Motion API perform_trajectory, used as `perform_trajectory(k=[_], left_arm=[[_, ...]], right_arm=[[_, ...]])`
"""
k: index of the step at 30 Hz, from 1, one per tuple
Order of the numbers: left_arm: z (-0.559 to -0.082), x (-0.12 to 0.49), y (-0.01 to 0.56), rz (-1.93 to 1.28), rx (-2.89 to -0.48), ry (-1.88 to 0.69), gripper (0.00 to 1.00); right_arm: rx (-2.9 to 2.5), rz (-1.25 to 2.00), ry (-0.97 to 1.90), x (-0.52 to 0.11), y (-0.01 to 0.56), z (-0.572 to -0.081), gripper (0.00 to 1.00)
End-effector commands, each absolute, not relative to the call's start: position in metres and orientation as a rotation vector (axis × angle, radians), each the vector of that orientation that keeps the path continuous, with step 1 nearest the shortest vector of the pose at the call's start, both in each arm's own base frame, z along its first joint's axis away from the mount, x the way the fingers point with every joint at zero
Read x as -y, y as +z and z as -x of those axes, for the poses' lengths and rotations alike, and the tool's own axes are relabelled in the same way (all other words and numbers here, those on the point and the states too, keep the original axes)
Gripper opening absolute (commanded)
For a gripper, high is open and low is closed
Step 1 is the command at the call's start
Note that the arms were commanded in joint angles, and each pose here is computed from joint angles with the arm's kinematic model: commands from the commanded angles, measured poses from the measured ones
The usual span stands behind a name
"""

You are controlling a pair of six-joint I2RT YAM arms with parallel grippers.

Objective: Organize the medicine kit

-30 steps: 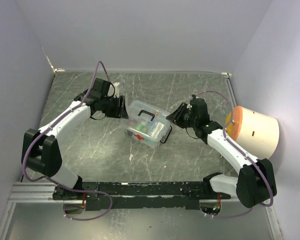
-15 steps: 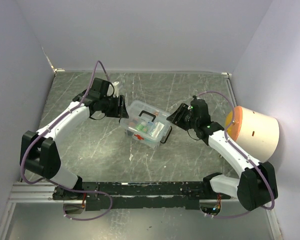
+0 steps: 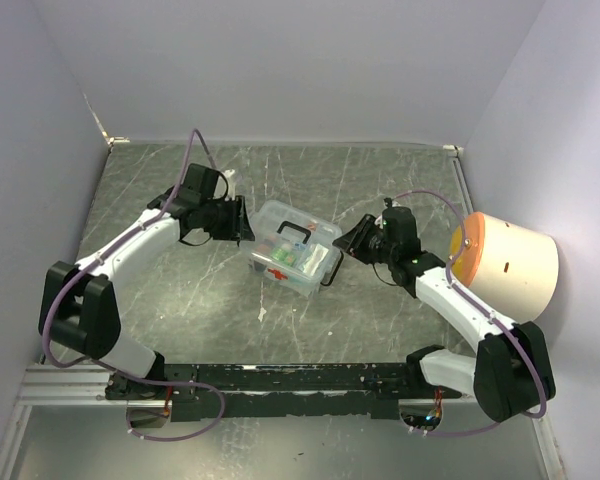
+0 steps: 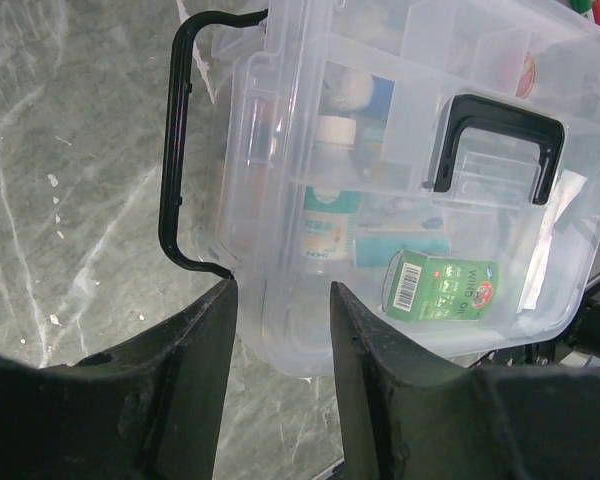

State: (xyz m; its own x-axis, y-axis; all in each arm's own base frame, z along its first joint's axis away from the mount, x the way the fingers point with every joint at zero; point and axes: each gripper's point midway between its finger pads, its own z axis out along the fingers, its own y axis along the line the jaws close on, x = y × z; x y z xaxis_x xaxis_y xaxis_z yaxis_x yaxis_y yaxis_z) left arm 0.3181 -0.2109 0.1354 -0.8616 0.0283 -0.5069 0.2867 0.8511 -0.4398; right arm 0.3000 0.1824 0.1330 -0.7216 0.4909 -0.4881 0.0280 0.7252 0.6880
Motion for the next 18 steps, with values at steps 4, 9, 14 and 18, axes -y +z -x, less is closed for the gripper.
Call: perform_trajectory(k=[4,9,14,18], left_arm=[[-0.293,0.205,0.108,-0.183,-2.605,-0.714,0.51],[-0.292,0.204,0.105,-0.071,-2.622,-0.715,0.52],[-0.284,0.206,0.113,0.101,-2.57,-0.795,0.5],[-0.273,0.199,0.116,0.189,-2.543,-0.8,0.49]], right_arm=[[-2.296,-0.322,0.895,-0.187,0.109,-0.292,0.25],[-2.274,-0.223,0.963,-0.196,0.111,-0.295,0.26],[-2.278,-0.088,1.071,-0.215,0.11,-0.302,0.26],[-2.297,0.032,1.132,-0.228,0.103,-0.308,0.24]])
